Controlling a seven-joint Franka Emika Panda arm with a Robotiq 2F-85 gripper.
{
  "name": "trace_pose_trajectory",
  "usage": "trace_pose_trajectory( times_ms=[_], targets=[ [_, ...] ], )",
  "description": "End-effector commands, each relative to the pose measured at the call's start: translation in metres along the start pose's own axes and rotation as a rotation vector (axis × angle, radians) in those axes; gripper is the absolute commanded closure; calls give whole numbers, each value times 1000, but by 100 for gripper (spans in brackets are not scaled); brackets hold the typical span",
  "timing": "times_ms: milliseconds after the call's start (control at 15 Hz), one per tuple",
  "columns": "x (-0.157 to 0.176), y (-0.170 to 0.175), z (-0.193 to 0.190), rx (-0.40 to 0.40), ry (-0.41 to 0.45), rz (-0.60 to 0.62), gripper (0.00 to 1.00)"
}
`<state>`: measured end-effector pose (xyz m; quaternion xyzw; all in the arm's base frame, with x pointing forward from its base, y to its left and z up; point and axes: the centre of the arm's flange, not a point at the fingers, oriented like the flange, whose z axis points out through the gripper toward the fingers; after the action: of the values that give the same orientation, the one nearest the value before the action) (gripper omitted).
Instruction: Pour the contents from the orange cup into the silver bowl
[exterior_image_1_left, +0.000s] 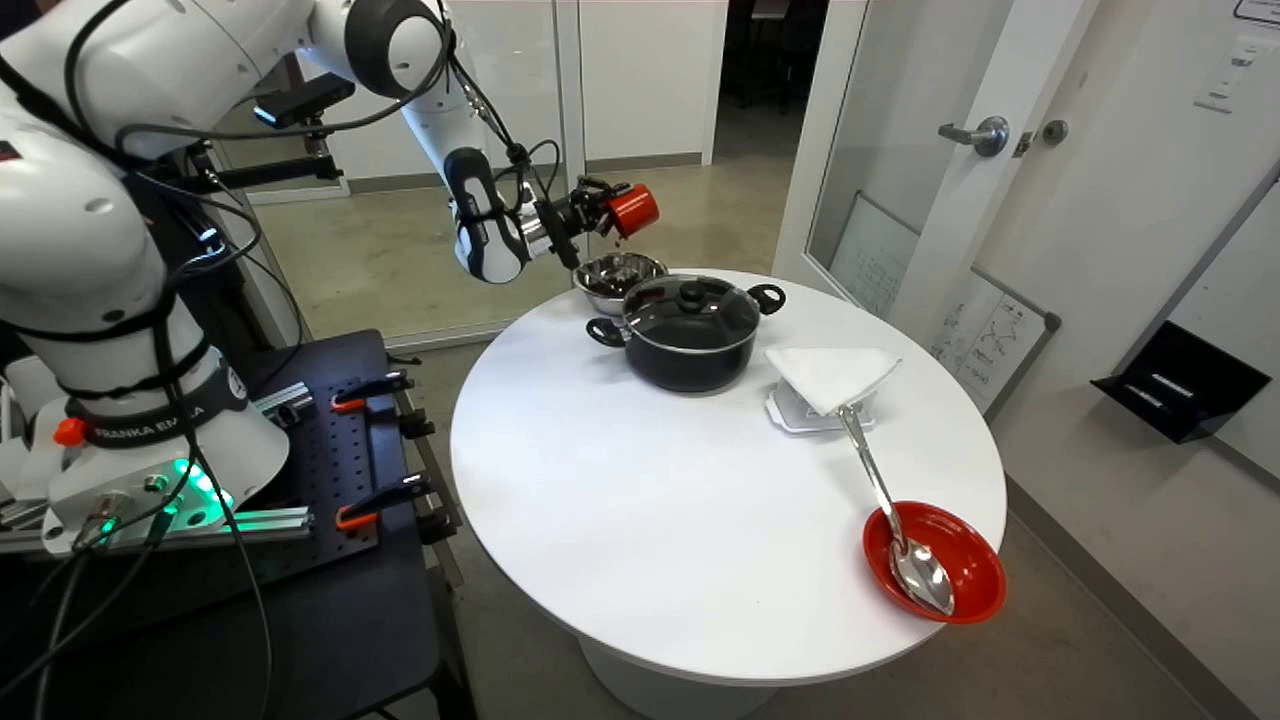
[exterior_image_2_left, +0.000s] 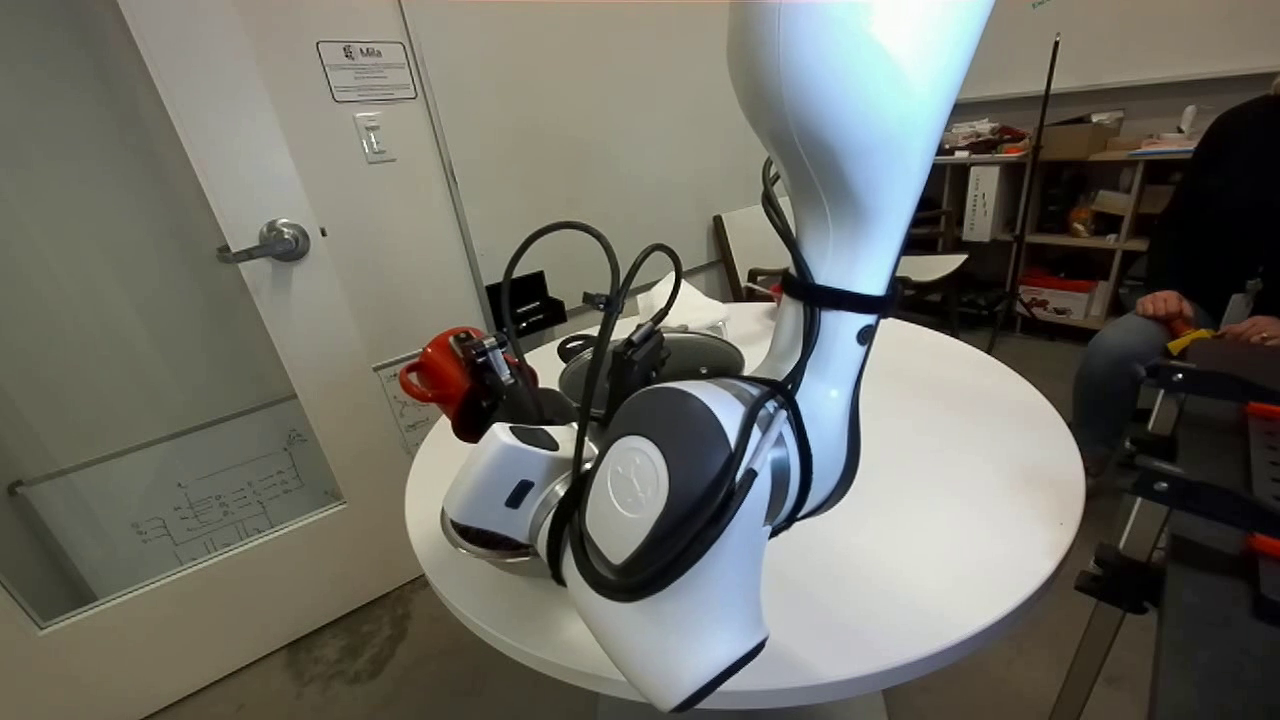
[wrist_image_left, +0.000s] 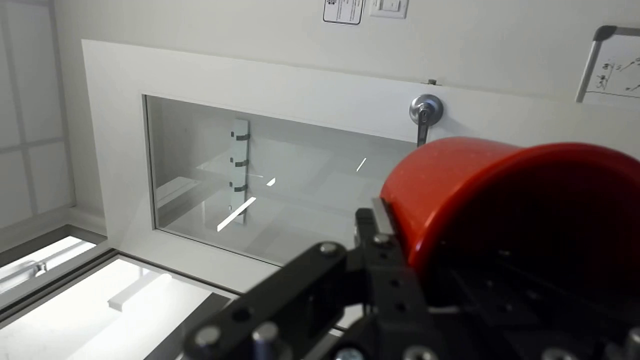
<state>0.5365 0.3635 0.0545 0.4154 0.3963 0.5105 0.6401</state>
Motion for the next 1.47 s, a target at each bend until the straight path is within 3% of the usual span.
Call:
trace_pose_trajectory(
  times_ms=[0, 800, 1000, 1133, 1267, 1400],
  targets=[
    [6, -4, 4, -69, 8, -23, 98],
    [5, -7, 7, -196, 38, -59, 98],
    [3, 0, 12, -233, 22, -54, 98],
    [-5, 4, 23, -243, -33, -40, 98],
    [-1, 6, 20, -280, -5, -54, 98],
    [-10, 10, 33, -264, -79, -22, 98]
  ],
)
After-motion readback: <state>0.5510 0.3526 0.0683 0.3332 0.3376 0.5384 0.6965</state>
